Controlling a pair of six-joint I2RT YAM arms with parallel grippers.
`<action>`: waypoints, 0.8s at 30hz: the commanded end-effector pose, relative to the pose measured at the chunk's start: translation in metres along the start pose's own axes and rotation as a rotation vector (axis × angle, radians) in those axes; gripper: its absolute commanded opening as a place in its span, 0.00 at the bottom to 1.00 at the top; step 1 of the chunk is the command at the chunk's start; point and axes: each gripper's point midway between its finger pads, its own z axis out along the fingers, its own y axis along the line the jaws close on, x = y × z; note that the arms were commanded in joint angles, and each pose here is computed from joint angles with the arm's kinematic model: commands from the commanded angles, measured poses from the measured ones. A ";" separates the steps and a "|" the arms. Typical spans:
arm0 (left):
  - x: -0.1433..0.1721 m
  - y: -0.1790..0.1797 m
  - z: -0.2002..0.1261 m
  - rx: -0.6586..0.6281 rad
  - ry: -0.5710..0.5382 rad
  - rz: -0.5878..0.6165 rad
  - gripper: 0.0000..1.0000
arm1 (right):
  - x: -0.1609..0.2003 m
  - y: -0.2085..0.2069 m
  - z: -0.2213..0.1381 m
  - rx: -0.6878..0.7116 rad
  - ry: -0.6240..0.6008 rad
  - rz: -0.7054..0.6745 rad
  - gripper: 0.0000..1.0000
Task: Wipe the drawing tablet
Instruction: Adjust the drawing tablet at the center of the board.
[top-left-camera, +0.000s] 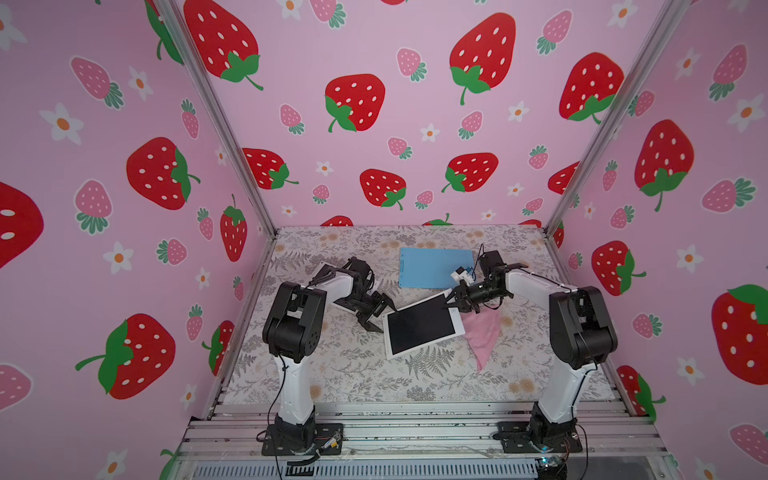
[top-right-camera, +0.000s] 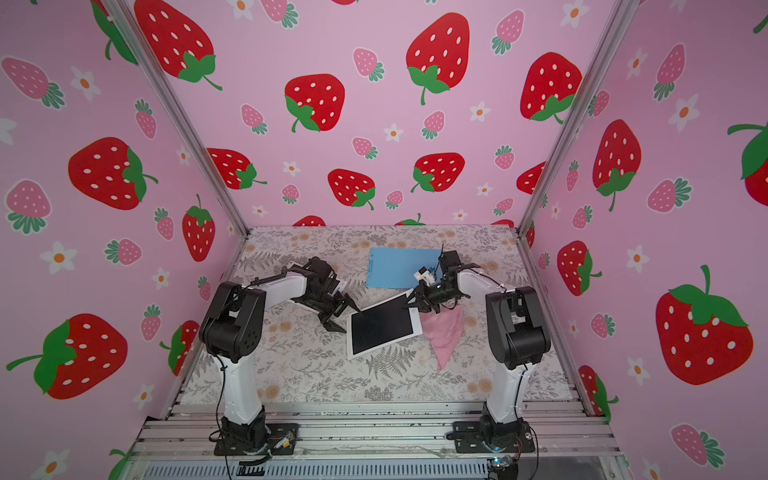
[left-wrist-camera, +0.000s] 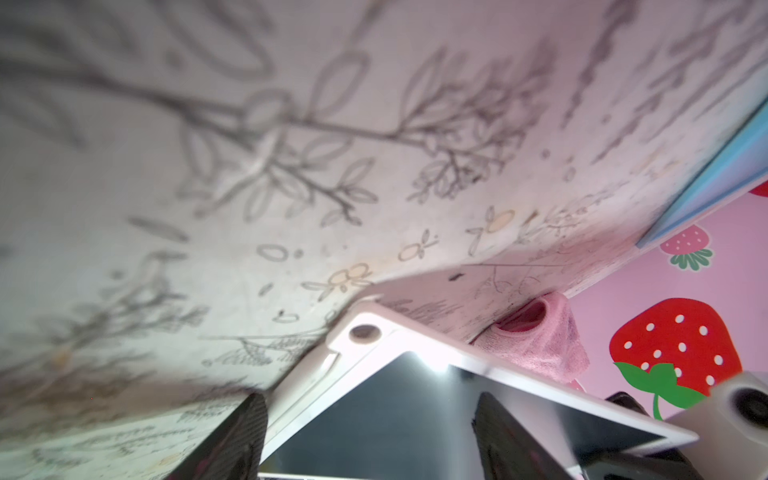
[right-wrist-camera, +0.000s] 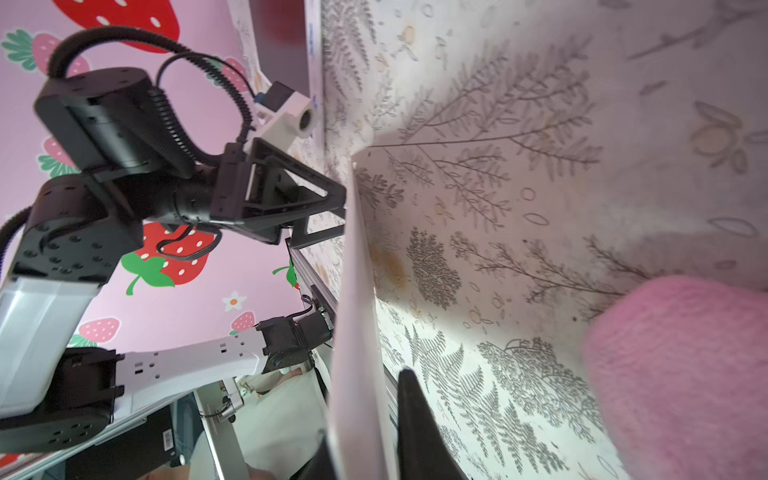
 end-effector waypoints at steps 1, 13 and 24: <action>-0.045 0.031 0.027 -0.124 -0.156 0.035 0.80 | 0.001 0.026 -0.008 -0.045 -0.011 -0.020 0.11; -0.024 -0.044 -0.065 -0.049 -0.310 0.063 0.78 | -0.014 0.073 -0.039 0.150 -0.179 -0.301 0.00; 0.016 -0.148 -0.159 0.277 -0.369 0.020 0.78 | -0.041 0.149 -0.066 0.766 -0.632 -1.120 0.00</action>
